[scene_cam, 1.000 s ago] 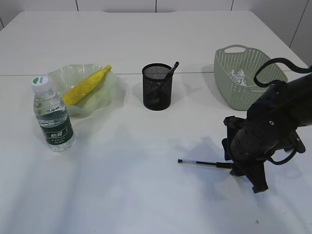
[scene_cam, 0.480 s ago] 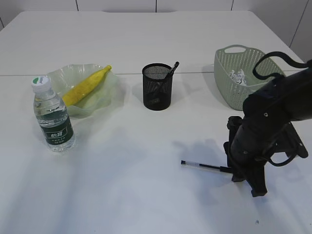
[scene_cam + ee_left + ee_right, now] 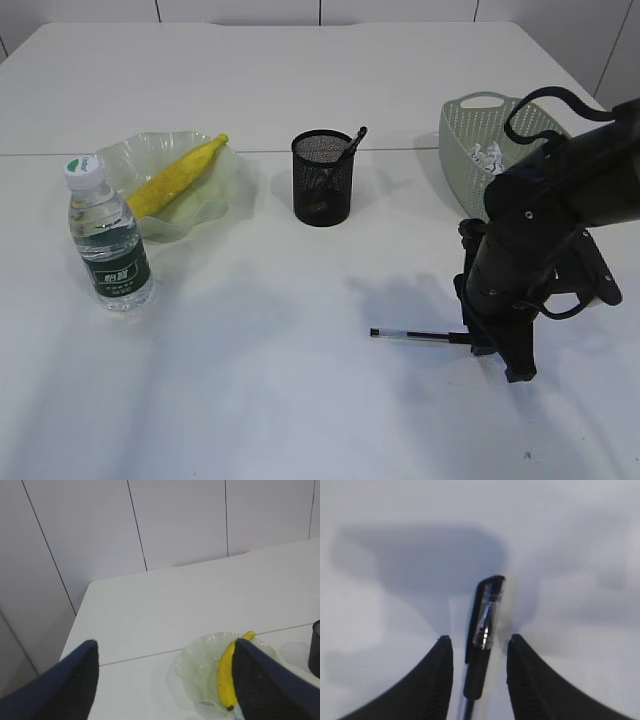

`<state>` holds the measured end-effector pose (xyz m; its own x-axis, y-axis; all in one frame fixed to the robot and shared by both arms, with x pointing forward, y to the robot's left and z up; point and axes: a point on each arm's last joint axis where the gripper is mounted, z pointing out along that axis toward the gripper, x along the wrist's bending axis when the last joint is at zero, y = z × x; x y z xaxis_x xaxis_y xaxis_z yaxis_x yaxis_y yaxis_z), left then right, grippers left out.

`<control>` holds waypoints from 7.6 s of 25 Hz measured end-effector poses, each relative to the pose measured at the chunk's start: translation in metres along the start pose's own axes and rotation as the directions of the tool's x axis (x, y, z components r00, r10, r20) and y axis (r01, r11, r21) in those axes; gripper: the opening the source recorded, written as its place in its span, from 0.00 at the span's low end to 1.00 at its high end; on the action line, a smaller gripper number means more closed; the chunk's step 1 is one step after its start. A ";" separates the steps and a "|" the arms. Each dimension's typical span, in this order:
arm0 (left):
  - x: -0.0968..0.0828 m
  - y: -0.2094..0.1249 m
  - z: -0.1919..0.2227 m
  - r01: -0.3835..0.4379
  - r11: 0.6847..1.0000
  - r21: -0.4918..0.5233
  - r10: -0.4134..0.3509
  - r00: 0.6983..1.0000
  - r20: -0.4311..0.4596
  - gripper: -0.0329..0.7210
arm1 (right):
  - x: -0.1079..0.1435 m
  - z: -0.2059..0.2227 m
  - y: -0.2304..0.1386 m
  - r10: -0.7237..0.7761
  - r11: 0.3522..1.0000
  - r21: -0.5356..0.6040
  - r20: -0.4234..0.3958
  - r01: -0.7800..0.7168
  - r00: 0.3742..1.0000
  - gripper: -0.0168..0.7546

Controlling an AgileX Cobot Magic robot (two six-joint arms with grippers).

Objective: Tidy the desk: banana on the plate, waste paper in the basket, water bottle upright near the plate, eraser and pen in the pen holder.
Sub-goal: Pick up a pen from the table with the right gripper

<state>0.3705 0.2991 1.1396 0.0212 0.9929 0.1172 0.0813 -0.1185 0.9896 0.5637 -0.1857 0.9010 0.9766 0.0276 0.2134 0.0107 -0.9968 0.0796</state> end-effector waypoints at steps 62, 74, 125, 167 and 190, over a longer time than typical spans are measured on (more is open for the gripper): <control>0.000 -0.010 -0.001 0.000 0.994 0.112 0.000 1.000 0.002 0.83 | -0.001 0.005 -0.005 0.057 0.998 0.039 0.019 -0.058 0.998 0.39; 0.000 -0.010 -0.001 0.000 0.994 0.112 0.000 1.000 0.002 0.83 | -0.002 0.004 -0.007 0.093 0.994 0.062 0.036 -0.095 0.995 0.39; 0.000 -0.009 0.000 0.000 0.995 0.099 0.000 1.000 0.002 0.83 | 0.000 0.004 -0.008 0.003 0.997 0.077 0.005 -0.003 1.000 0.13; 0.000 -0.009 0.000 -0.001 0.995 0.099 0.001 1.000 0.002 0.83 | 0.005 0.005 0.000 -0.803 0.596 -0.044 -0.019 0.802 0.596 0.09; 0.000 -0.009 0.000 -0.001 0.995 0.099 0.001 1.000 0.002 0.83 | 0.022 0.002 -0.002 -0.961 0.275 -0.216 -0.074 0.937 0.265 0.09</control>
<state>0.3694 0.3000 1.1307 0.0229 0.9928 0.1177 0.1792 -0.1199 0.9765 0.5856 -0.1831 0.9040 0.2325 0.9712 0.0517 0.8716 -0.2317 0.4320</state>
